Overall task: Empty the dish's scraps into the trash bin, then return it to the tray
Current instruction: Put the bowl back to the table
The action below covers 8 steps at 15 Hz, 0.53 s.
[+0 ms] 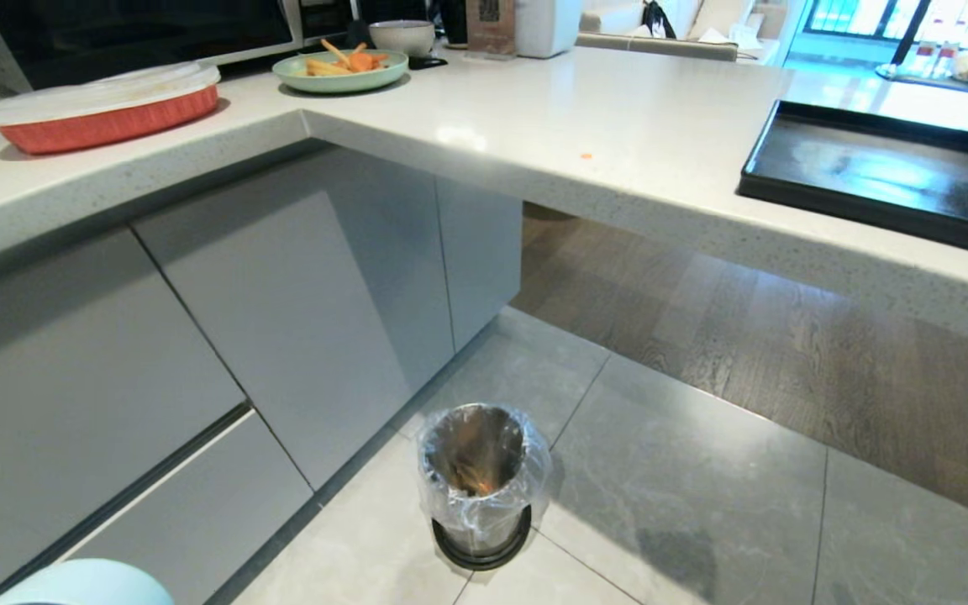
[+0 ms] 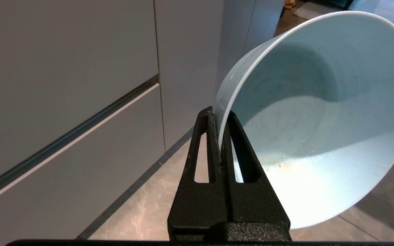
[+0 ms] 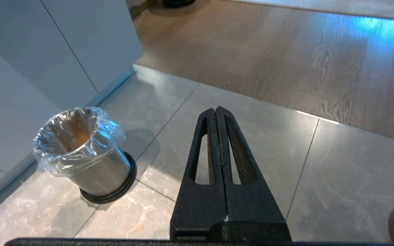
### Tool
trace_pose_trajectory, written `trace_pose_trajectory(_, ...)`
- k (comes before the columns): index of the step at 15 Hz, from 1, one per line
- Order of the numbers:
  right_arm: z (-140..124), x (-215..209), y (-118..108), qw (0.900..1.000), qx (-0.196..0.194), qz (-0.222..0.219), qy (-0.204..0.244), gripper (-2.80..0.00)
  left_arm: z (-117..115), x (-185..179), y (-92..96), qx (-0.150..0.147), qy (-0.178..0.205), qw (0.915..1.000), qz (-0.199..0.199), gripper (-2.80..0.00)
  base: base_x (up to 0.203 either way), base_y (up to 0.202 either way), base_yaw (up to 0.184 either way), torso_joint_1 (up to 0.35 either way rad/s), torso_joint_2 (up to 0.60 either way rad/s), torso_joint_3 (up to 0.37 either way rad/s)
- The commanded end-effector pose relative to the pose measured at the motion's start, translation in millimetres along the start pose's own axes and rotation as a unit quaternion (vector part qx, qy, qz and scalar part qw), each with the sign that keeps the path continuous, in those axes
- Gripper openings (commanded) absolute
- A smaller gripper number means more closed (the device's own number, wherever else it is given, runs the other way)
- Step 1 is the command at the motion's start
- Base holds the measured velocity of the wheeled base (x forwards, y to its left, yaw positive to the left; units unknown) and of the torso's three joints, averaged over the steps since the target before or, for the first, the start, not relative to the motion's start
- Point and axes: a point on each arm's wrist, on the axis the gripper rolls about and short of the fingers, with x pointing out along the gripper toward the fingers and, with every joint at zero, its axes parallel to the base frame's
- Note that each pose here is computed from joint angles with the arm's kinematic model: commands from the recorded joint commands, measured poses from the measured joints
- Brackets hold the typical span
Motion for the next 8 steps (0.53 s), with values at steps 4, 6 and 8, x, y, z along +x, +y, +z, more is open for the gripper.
trace_pose_trajectory(4, 0.0, 0.0, 0.0, 1.0, 0.0, 0.0, 0.0, -2.8, 0.1, 0.1, 0.0, 0.0, 0.0, 1.0, -0.001, -2.8, 0.0, 0.0, 0.0, 0.001, 0.0, 0.049)
trace_pose_trajectory(6, 0.0, 0.0, 0.0, 1.0, 0.001, -0.001, -0.001, -2.8, 0.1, 0.1, 0.0, 0.0, 0.0, 1.0, 0.001, -2.8, 0.0, 0.0, 0.0, 0.0, 0.0, 0.0)
trace_pose_trajectory(8, 0.0, 0.0, 0.0, 1.0, 0.0, 0.0, -0.001, -2.8, 0.1, 0.1, 0.0, 0.0, 0.0, 1.0, 0.001, -2.8, 0.0, 0.0, 0.0, 0.0, 0.0, 0.0)
